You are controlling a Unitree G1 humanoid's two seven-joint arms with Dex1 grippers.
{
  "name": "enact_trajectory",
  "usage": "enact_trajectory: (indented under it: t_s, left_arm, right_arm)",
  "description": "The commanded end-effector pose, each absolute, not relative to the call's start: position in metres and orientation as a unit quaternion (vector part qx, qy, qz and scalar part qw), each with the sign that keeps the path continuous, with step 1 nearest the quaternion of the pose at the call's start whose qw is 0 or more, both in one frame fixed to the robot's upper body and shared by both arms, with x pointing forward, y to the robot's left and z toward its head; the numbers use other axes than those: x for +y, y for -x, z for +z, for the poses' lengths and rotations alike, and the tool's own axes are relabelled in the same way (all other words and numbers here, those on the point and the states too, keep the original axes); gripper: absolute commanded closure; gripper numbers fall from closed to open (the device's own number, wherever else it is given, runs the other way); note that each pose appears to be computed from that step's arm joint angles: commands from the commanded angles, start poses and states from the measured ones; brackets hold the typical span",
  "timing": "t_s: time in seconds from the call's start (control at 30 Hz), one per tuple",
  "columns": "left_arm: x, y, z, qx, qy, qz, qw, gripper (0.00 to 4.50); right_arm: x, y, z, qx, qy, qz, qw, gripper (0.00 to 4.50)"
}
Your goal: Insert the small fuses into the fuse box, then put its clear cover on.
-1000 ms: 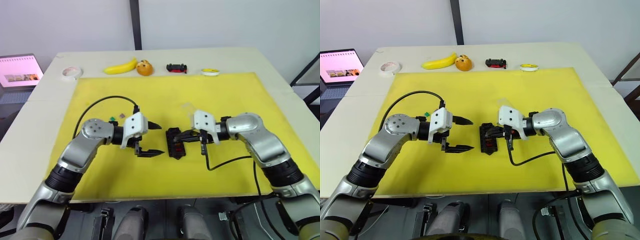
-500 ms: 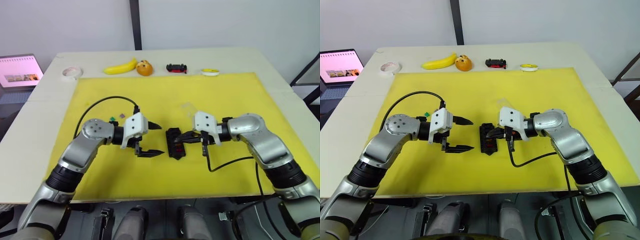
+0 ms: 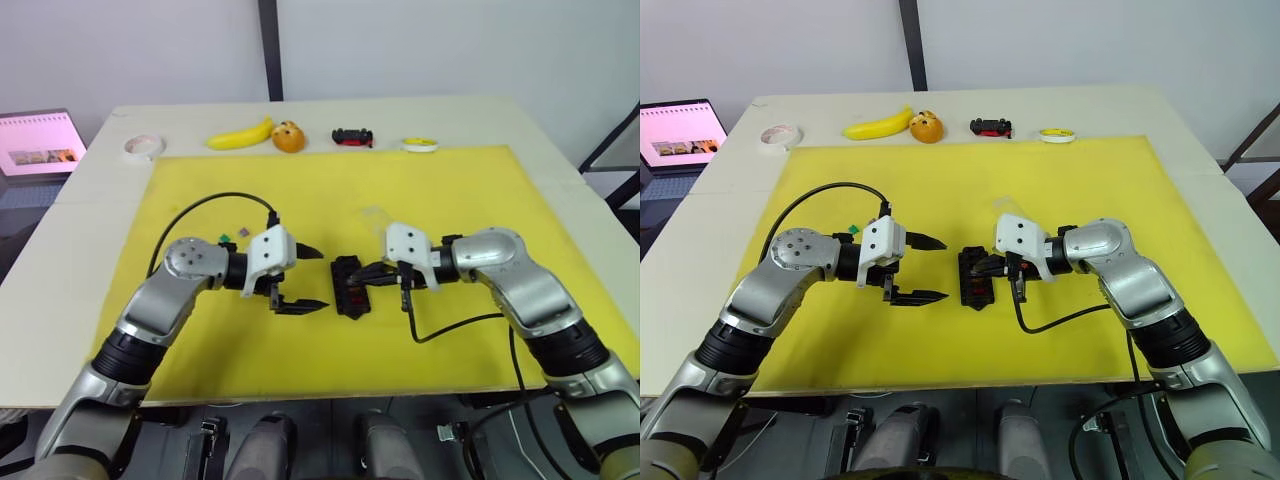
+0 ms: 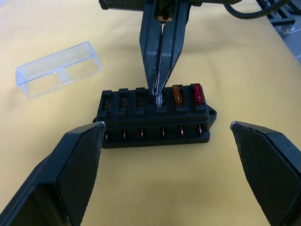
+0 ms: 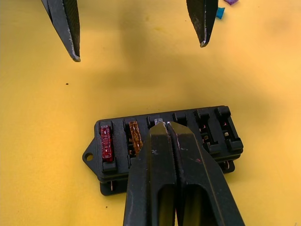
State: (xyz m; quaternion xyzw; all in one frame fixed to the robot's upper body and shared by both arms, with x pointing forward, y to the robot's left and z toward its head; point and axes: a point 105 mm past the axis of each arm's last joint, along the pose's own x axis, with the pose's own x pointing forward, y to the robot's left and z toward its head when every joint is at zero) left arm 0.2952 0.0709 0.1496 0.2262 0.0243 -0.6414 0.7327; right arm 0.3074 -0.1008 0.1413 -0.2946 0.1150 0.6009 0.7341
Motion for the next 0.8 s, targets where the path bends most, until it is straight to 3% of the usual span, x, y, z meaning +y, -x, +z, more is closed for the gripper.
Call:
enact_trajectory:
  t_s: [0.03, 0.27, 0.47, 0.57, 0.7, 0.8]
  left_arm:
    - [0.070, -0.296, 0.161, 0.002, -0.239, -0.640, 0.731, 0.00]
    - [0.068, -0.296, 0.160, 0.002, -0.237, -0.638, 0.732, 0.00]
    - [0.070, -0.293, 0.156, 0.003, -0.231, -0.639, 0.734, 0.00]
    - [0.082, -0.291, 0.157, -0.001, -0.208, -0.619, 0.757, 0.00]
    - [0.104, -0.289, 0.160, 0.006, -0.155, -0.571, 0.806, 0.00]
    - [0.135, -0.281, 0.159, 0.029, -0.099, -0.511, 0.853, 0.00]
  right_arm:
    - [-0.111, -0.306, 0.113, 0.177, 0.309, 0.593, 0.722, 4.47]
    - [-0.115, -0.308, 0.111, 0.190, 0.319, 0.587, 0.719, 4.47]
    - [-0.107, -0.305, 0.153, 0.116, 0.268, 0.597, 0.747, 4.47]
    - [-0.124, -0.306, 0.186, 0.077, 0.240, 0.554, 0.794, 4.47]
    - [-0.158, -0.303, 0.205, 0.060, 0.202, 0.480, 0.852, 4.47]
    - [-0.204, -0.295, 0.210, 0.069, 0.169, 0.394, 0.901, 3.64]
